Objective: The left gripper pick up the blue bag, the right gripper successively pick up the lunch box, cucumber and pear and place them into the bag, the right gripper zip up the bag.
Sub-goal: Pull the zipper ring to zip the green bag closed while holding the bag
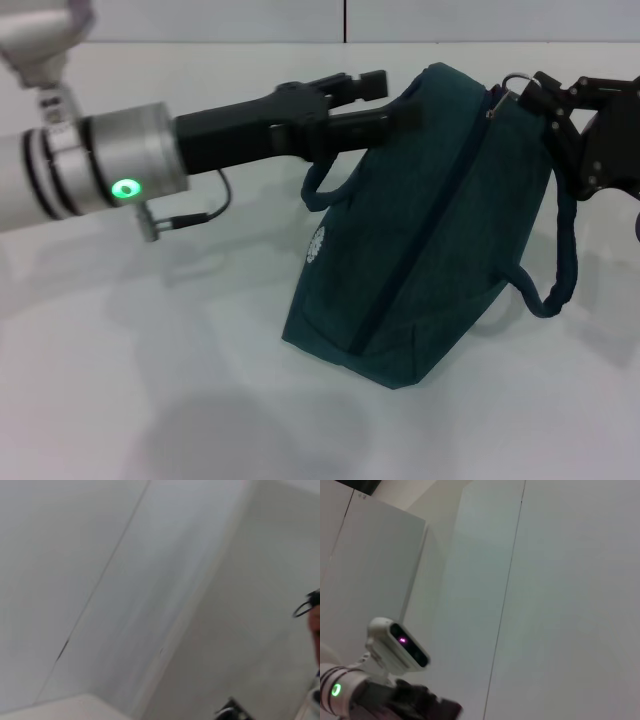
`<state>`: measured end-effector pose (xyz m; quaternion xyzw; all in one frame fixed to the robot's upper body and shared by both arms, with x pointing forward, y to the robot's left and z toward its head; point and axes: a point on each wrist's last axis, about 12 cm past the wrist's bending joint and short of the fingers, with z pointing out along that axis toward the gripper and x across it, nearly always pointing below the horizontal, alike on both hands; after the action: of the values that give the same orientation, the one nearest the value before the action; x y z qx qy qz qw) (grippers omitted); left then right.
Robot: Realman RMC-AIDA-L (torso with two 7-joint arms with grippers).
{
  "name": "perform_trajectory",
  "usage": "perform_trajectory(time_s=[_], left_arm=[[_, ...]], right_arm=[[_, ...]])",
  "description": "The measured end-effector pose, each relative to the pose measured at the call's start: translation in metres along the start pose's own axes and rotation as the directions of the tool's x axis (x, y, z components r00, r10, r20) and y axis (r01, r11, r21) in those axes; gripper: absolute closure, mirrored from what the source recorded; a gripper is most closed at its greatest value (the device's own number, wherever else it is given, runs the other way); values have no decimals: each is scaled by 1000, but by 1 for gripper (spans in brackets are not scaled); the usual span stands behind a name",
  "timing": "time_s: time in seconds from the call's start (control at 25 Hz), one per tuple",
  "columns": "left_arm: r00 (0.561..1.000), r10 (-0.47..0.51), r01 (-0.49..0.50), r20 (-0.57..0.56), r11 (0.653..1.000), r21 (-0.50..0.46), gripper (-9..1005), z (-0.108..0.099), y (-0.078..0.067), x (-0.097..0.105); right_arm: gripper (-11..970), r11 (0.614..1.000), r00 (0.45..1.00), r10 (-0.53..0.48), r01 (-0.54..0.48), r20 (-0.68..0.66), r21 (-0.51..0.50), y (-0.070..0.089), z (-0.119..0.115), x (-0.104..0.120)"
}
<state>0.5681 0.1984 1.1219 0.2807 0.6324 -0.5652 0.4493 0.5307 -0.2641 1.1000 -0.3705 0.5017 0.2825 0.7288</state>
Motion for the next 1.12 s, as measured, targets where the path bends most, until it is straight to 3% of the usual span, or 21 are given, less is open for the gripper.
perform_trajectory(time_s=[0.2,0.64,1.12], left_arm=[[998,-26,24,-59,999,-44,103,20,4,-2],[996,-32,26,-81,997,-73,121,24,6,0],[997,5,-12,-83,997,-75,614,20,6,4]], right_arm=[[935,1000,1000,0,0,0,-1,0,0,0],[934,1000,1000,0,0,-5,-9,3,0,1],[933,1000,1000,-1,1,-8,-19,5,-1,2]])
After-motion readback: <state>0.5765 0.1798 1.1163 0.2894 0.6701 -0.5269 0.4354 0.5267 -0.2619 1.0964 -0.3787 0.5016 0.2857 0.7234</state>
